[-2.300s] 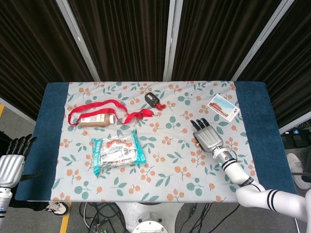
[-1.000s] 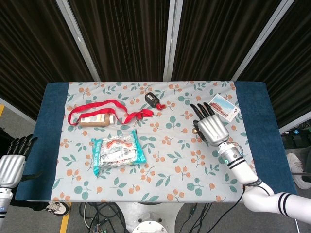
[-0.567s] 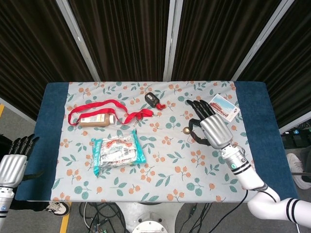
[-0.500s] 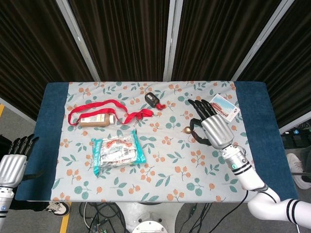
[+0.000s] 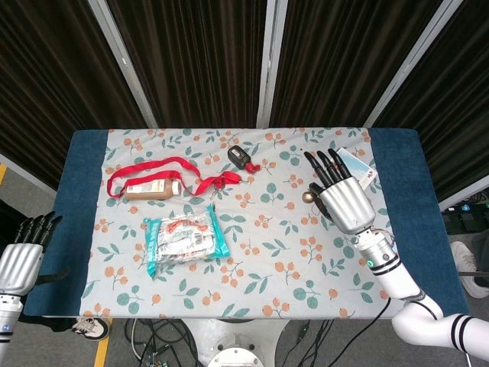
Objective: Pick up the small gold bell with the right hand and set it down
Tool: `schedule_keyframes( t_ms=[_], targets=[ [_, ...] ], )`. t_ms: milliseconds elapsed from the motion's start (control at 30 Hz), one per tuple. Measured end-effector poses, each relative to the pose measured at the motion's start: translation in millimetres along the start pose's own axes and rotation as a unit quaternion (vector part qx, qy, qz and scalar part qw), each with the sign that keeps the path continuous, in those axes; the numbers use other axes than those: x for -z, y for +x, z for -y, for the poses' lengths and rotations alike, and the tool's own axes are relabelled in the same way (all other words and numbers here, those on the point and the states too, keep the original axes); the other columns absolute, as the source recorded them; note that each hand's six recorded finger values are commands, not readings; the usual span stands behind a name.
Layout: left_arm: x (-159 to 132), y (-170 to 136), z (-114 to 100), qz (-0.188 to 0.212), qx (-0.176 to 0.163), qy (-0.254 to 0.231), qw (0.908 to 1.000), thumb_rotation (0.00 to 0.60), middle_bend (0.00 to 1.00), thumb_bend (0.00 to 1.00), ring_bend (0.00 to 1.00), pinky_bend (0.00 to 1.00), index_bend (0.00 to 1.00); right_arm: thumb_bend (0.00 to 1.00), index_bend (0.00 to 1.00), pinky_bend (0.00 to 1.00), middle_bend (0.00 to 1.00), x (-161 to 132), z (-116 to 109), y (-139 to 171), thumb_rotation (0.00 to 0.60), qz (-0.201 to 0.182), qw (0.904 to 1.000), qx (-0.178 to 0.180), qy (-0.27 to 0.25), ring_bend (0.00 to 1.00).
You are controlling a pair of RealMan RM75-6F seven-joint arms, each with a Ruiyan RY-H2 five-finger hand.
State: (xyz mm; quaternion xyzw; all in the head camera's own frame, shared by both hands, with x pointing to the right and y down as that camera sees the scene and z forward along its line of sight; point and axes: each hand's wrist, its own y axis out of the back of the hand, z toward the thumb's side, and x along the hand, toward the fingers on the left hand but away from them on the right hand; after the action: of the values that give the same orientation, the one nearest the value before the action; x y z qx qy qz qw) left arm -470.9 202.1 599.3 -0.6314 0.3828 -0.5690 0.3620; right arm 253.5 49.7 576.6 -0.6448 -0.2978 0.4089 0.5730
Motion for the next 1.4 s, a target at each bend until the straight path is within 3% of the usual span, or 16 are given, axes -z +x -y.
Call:
schedule_keyframes(
  t_ms=[200,467,667,767,967,1400],
  targets=[
    [-2.2,1.4,0.2,0.004,0.002,-0.002,1.0,0.6,0.0,0.05,0.0,0.0,0.01,0.35,0.73,0.0,0.03,9.3,24.8,7.1,0.6,0.047,0.9936,-0.078,-0.067,0.0],
    [-3.2,1.8,0.5,0.004,0.004,-0.001,1.0,0.6,0.0,0.05,0.0,0.0,0.01,0.36,0.73,0.0,0.03,33.5,23.0,10.2,0.6,0.076,0.9924,-0.08,0.054,0.0],
    [-2.9,1.8,1.9,0.004,0.005,-0.002,1.0,0.6,0.0,0.05,0.0,0.0,0.01,0.35,0.74,0.0,0.03,35.7,28.5,13.4,0.6,0.087,0.9915,-0.094,0.024,0.0],
    [-2.4,1.7,2.2,0.003,0.006,-0.003,1.0,0.6,0.0,0.05,0.0,0.0,0.01,0.35,0.74,0.0,0.03,35.6,36.7,16.3,0.6,0.087,0.9894,-0.115,0.011,0.0],
    [-1.7,1.1,3.3,0.002,0.007,-0.004,1.0,0.6,0.0,0.05,0.0,0.0,0.01,0.35,0.74,0.0,0.03,24.2,68.3,27.2,0.6,0.069,0.9787,-0.193,-0.011,0.0],
    [0.1,0.5,5.0,0.001,0.008,-0.006,0.9999,0.6,0.0,0.05,0.0,0.0,0.01,0.35,0.73,0.0,0.03,4.9,110.7,27.2,0.6,0.049,0.9608,-0.273,0.001,0.0]
  ],
)
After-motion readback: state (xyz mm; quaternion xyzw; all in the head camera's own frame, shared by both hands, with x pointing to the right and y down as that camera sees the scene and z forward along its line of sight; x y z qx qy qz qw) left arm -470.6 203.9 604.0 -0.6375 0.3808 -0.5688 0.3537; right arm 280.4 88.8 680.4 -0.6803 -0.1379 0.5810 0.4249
